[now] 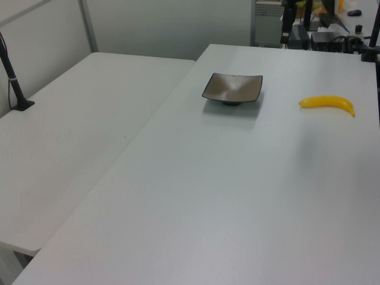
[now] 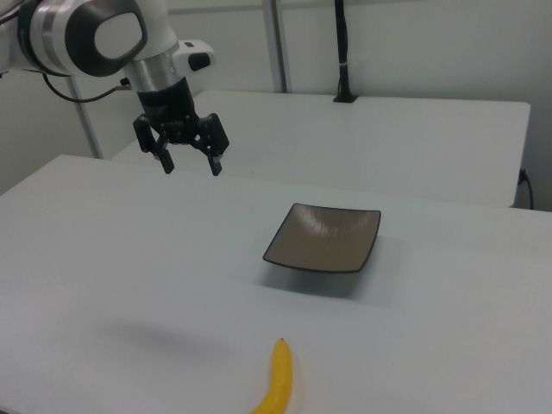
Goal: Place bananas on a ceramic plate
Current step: 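Move the open gripper toward the yellow banana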
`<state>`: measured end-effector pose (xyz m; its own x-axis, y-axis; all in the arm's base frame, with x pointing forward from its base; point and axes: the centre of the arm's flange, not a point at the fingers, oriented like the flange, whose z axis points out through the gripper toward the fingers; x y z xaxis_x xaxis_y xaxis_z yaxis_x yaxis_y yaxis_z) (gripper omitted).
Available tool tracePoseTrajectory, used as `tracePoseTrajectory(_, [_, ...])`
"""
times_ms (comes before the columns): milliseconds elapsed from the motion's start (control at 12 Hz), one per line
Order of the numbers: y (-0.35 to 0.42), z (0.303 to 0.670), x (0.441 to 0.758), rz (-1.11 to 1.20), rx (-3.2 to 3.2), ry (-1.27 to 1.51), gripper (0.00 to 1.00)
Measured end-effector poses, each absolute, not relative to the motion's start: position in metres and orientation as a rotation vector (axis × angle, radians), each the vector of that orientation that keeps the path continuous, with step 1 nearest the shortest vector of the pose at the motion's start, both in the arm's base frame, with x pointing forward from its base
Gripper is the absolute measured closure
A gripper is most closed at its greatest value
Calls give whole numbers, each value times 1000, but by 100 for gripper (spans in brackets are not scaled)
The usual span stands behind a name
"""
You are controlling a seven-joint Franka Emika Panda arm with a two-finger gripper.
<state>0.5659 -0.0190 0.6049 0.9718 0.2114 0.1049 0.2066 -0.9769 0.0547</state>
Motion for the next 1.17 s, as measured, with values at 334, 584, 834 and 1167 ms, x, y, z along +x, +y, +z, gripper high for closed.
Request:
tracePoseTrajectory(334, [-17, 598, 566, 150, 3080, 320, 0])
tracePoseTrajectory(584, [-18, 597, 566, 147, 3081, 319, 0])
tracePoseTrajectory(834, [-20, 596, 566, 145, 3081, 312, 0])
tracePoseTrajectory(1167, [-52, 595, 563, 126, 3089, 226, 0])
